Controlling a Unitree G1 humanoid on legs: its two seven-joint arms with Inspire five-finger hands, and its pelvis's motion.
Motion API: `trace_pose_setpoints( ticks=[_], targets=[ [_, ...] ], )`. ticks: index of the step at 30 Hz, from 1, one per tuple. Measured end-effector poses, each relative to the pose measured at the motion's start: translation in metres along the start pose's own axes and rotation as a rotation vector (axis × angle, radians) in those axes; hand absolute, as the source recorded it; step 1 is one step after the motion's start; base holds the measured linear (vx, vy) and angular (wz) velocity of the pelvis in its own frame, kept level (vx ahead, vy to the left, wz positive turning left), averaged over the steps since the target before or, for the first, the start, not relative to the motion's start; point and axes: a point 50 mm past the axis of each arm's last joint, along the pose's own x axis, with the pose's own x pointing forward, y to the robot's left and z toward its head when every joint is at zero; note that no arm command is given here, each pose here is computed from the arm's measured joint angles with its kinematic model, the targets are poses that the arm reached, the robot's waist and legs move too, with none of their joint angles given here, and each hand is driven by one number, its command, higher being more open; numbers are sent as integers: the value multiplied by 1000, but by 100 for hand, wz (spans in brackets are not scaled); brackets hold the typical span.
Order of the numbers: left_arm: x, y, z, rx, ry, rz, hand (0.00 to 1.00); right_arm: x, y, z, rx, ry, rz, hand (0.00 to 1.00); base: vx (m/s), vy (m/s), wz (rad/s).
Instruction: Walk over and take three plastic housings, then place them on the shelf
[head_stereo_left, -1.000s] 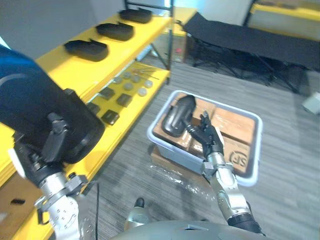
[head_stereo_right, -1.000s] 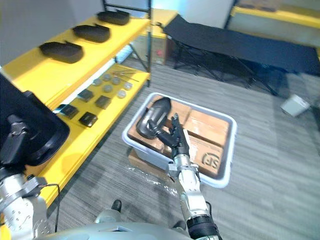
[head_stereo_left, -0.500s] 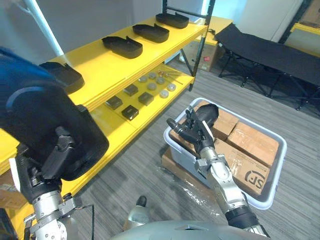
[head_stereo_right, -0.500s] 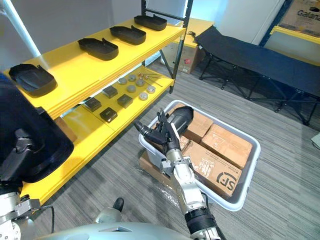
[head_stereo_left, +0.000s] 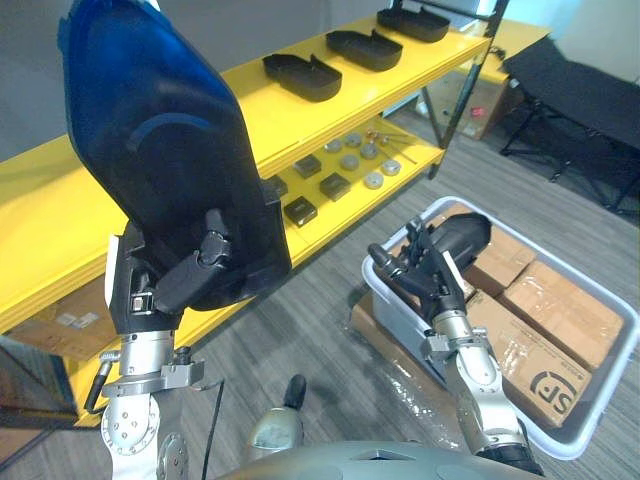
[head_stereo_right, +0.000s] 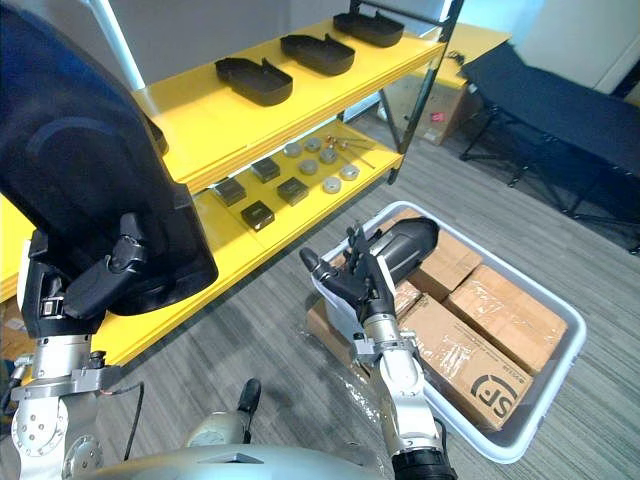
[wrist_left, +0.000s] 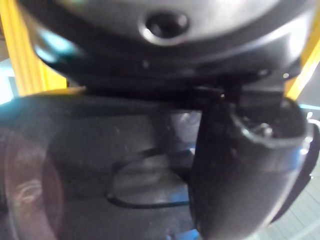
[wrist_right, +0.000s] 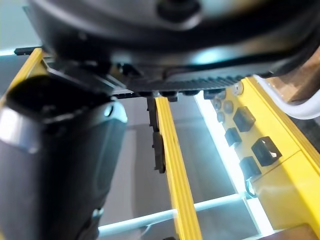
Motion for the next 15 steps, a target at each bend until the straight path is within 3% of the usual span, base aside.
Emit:
trace_pose_setpoints(
  ticks=[8,15],
  targets=[
    [-14,7,-12,-1,88,106,0,7,4,13,-6,-56,59,100,-115,-54,27],
    [-25,15,-16,20,139,152,0,3,4,14,23,-98,26,100,7,80,23]
  ],
)
